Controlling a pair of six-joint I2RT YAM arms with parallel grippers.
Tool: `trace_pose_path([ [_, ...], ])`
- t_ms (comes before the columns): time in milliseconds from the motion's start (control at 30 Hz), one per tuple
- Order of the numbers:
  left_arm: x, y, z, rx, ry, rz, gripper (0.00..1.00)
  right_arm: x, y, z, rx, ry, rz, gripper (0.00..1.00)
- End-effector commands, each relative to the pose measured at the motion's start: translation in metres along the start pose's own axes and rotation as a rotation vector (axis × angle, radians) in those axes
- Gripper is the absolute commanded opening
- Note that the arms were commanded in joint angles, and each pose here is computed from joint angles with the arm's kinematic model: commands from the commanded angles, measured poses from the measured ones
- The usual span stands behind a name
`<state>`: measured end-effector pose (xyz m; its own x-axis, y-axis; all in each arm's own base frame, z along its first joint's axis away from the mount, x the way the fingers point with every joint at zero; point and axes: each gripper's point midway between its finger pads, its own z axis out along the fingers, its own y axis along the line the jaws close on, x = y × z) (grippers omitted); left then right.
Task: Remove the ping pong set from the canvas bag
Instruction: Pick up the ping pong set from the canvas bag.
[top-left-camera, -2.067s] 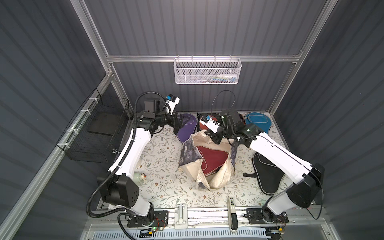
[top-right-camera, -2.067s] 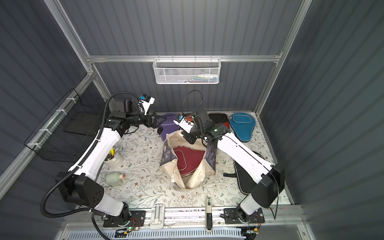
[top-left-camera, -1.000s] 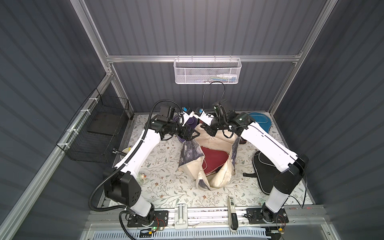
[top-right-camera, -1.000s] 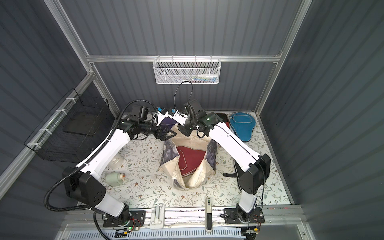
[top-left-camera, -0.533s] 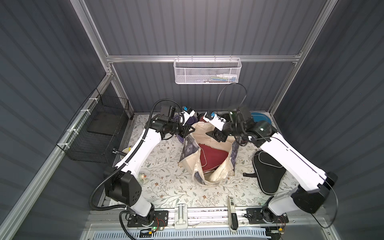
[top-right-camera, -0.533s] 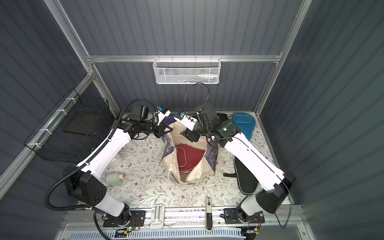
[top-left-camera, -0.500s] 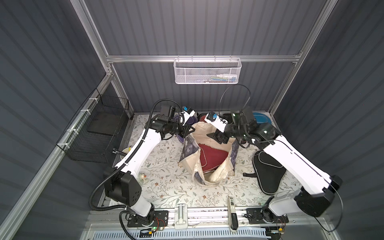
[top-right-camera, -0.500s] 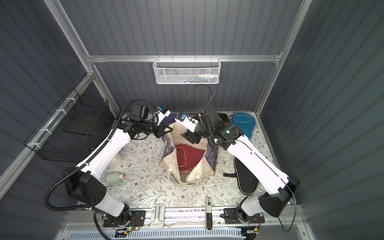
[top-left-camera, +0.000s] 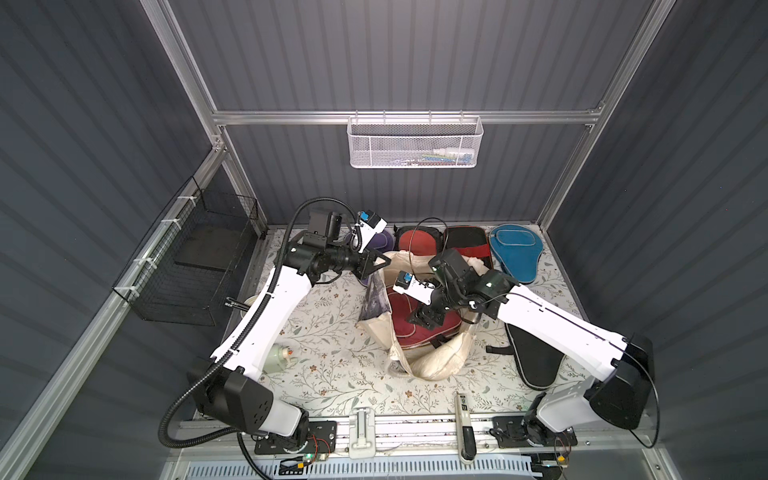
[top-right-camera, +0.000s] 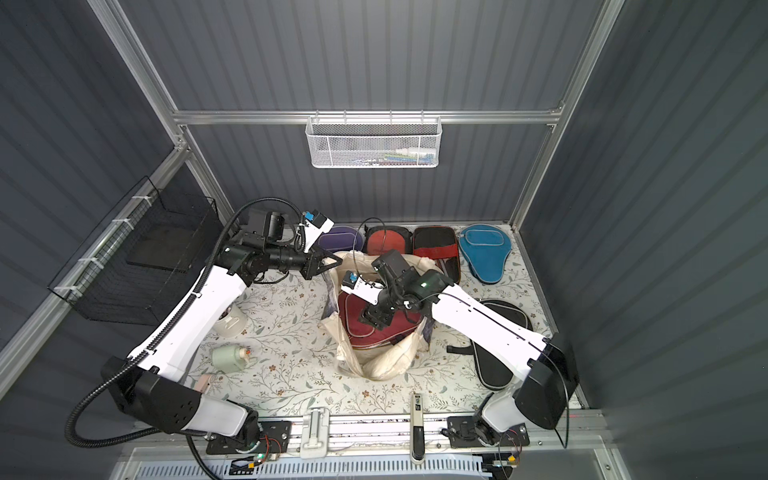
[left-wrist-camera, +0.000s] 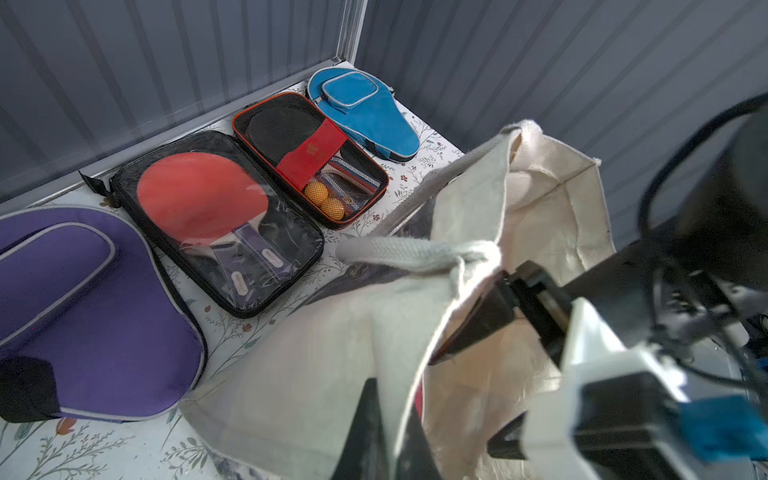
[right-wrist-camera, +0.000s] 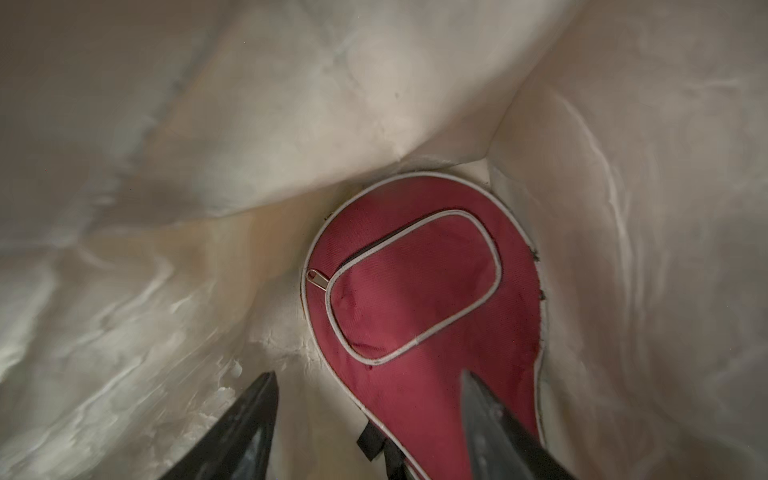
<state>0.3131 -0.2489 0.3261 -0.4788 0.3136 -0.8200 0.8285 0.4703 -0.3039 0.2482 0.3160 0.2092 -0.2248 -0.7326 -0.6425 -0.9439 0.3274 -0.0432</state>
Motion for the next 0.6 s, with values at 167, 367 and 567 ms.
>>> trace_pose_path([
  [167,-0.016,-0.022,-0.012,0.077,-0.099,0.081,0.00,0.040,-0.017,0.041,0.049,0.120,0.147,0.81],
  [367,-0.009,-0.016,-0.002,0.091,-0.084,0.074,0.00,0.035,-0.022,0.064,-0.037,0.086,0.423,0.78],
  [567,-0.007,-0.017,0.000,0.104,-0.087,0.075,0.00,0.048,-0.026,0.095,-0.050,0.133,0.634,0.60],
])
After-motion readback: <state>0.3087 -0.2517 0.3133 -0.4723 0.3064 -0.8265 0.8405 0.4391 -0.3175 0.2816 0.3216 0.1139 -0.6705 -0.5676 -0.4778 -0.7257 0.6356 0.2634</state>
